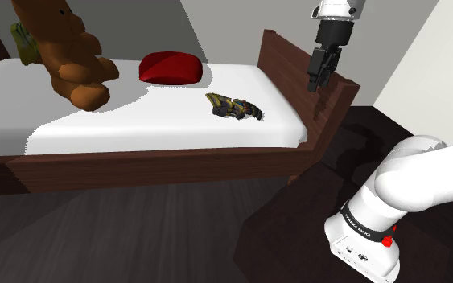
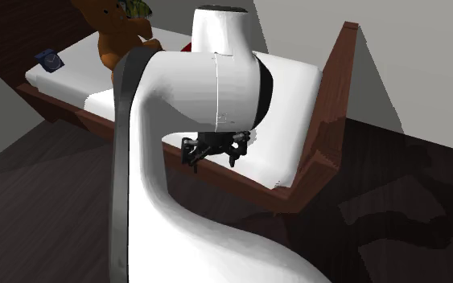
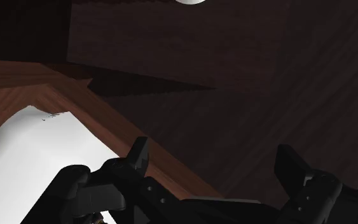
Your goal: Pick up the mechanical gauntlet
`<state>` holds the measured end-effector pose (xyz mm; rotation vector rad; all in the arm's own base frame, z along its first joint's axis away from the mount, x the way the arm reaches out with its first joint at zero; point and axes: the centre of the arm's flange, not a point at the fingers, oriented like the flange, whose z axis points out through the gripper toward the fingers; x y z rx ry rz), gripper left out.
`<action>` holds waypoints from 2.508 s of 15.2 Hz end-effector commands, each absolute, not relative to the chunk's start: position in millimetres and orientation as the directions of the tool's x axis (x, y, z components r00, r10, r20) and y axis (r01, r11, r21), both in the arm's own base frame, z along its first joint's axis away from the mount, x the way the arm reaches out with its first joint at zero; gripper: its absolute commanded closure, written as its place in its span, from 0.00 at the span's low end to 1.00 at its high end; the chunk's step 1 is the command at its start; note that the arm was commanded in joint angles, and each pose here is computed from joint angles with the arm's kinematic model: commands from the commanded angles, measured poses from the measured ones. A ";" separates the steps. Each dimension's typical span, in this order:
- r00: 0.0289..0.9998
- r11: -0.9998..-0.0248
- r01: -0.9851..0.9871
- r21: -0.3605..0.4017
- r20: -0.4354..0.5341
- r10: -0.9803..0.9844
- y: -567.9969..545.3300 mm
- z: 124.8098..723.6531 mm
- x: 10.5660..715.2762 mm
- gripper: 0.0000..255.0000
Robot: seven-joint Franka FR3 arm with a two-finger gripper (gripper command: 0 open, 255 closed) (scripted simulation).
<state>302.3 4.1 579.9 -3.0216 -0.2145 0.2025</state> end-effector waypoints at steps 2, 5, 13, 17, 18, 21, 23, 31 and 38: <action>0.983 -0.988 0.114 -0.107 -0.132 0.128 7.0 574.9 314.9 0.00; 0.986 -0.995 0.056 -0.084 -0.151 0.068 13.8 559.2 352.9 0.00; 0.977 -0.995 -0.098 -0.018 -0.194 -0.092 19.6 513.7 453.9 0.00; 0.962 -0.985 -0.173 0.017 -0.212 -0.173 15.6 489.3 503.7 0.00; 0.957 -0.981 -0.191 0.026 -0.216 -0.193 13.9 483.1 515.9 0.00; 0.941 -0.968 -0.246 0.054 -0.226 -0.252 7.1 464.0 552.3 0.00; 0.928 -0.957 -0.282 0.072 -0.232 -0.291 1.1 451.1 576.2 0.00; 0.861 -0.896 -0.418 0.149 -0.249 -0.443 -33.6 397.9 667.2 0.00; 0.788 -0.827 -0.521 0.213 -0.253 -0.561 -75.5 352.5 736.5 0.00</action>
